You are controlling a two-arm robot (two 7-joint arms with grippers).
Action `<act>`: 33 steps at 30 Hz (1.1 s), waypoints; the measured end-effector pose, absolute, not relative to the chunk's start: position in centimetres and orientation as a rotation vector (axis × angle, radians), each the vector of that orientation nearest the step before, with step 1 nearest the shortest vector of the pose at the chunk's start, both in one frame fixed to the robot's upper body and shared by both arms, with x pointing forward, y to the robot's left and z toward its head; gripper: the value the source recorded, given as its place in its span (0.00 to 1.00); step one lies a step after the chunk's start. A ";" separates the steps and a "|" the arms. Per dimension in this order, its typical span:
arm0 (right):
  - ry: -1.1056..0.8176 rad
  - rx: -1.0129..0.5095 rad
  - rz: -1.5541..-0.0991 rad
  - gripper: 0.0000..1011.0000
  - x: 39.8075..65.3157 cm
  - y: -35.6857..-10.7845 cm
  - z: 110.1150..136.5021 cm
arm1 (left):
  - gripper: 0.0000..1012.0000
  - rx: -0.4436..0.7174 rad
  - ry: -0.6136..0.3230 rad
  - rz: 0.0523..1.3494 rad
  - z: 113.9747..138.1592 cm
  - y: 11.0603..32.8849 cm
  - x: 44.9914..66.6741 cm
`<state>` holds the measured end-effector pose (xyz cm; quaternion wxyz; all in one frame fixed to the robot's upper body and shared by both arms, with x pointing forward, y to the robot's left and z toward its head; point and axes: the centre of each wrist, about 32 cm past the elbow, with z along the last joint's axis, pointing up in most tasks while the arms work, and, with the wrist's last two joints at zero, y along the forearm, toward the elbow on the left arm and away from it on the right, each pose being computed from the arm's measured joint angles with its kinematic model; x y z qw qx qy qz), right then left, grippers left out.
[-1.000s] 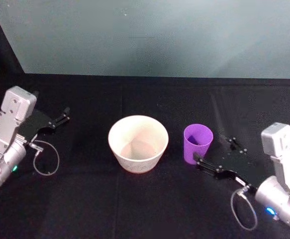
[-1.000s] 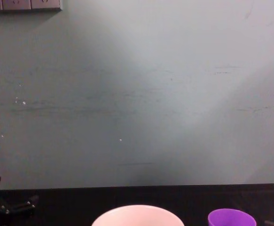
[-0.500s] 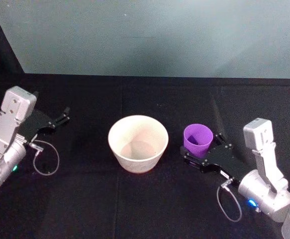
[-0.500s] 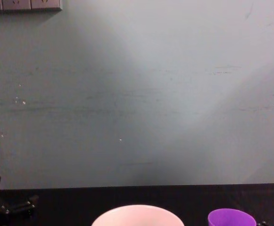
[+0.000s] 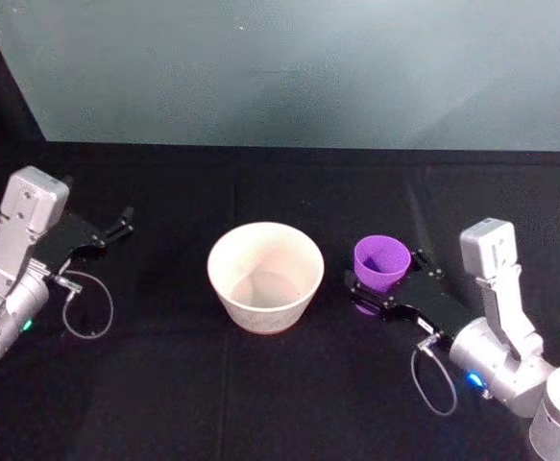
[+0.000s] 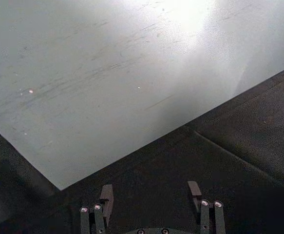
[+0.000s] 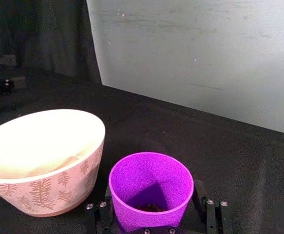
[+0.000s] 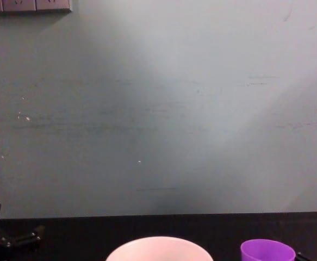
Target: Pick up the cup and pour the mung beans from the cup into the bowl.
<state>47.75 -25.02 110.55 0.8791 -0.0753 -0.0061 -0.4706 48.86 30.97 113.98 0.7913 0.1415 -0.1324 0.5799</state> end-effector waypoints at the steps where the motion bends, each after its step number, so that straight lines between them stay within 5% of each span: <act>1: -0.011 -0.154 -0.980 0.95 47.8 -25.0 110.5 | 0.99 0.304 -0.285 1.248 114.0 31.0 48.9; 11: -0.007 -0.143 -0.956 0.73 47.6 -24.6 110.7 | 0.99 0.304 -0.285 1.248 114.0 31.0 48.9; 33: -0.111 -0.121 -0.935 0.72 48.4 -23.8 118.0 | 0.99 0.304 -0.285 1.248 114.0 31.0 48.9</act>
